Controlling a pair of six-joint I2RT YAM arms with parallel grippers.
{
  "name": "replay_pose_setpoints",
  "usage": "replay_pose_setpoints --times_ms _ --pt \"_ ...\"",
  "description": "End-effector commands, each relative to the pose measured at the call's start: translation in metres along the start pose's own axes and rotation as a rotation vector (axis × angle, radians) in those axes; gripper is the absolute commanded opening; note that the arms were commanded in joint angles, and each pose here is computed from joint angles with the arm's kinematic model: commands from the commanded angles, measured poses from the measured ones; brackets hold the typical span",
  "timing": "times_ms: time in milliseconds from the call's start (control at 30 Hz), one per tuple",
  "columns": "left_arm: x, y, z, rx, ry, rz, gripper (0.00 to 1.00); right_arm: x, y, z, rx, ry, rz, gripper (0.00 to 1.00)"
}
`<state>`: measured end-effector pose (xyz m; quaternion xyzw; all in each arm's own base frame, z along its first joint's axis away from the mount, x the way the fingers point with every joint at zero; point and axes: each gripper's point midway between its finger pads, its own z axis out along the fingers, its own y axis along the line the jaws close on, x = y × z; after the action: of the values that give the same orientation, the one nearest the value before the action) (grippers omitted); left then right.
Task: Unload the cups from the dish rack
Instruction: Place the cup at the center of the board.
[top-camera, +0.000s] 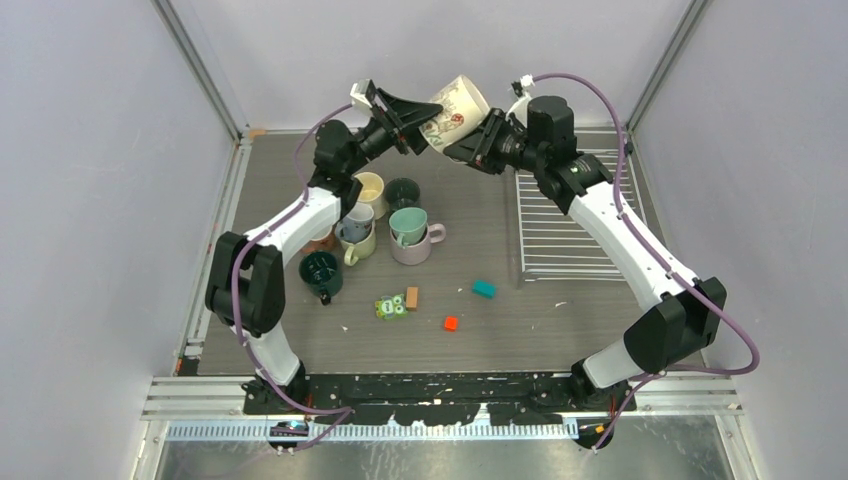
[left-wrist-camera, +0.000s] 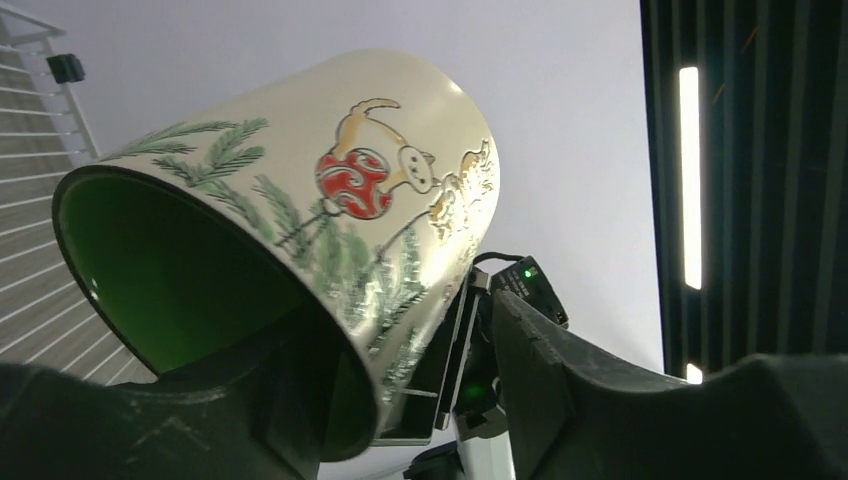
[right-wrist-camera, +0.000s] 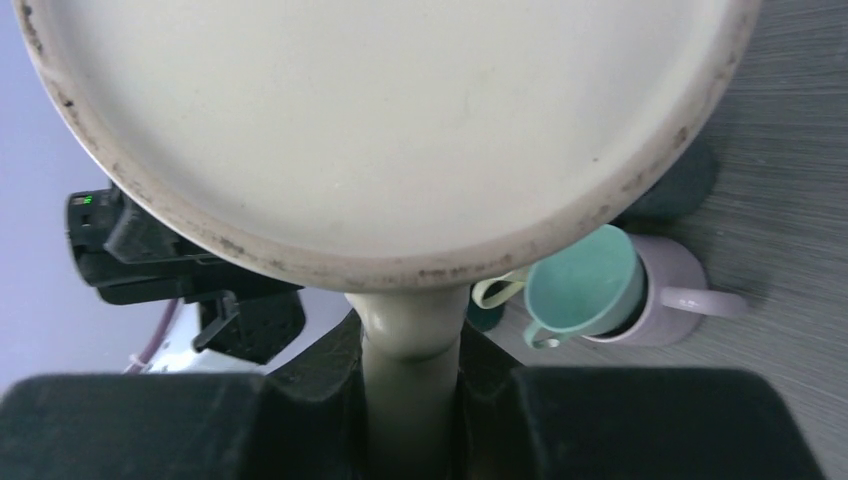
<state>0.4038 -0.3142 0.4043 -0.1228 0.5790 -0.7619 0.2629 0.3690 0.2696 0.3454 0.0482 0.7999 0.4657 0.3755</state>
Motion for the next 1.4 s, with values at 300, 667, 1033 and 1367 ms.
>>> replay_pose_setpoints --times_ms 300,667,1033,1367 --pt "0.01 -0.083 -0.011 0.22 0.016 0.085 0.37 -0.034 0.083 -0.018 -0.389 -0.102 -0.013 0.01" --pt "0.019 -0.086 -0.015 0.184 0.05 0.15 0.0 -0.03 0.065 -0.014 -0.374 -0.088 0.007 0.01" --pt "0.019 -0.099 -0.014 0.146 0.036 0.257 0.0 -0.021 0.048 -0.016 -0.302 -0.085 -0.01 0.89" --pt "0.029 -0.097 -0.024 0.029 0.064 0.362 0.0 0.002 0.01 -0.051 -0.084 -0.094 -0.066 1.0"
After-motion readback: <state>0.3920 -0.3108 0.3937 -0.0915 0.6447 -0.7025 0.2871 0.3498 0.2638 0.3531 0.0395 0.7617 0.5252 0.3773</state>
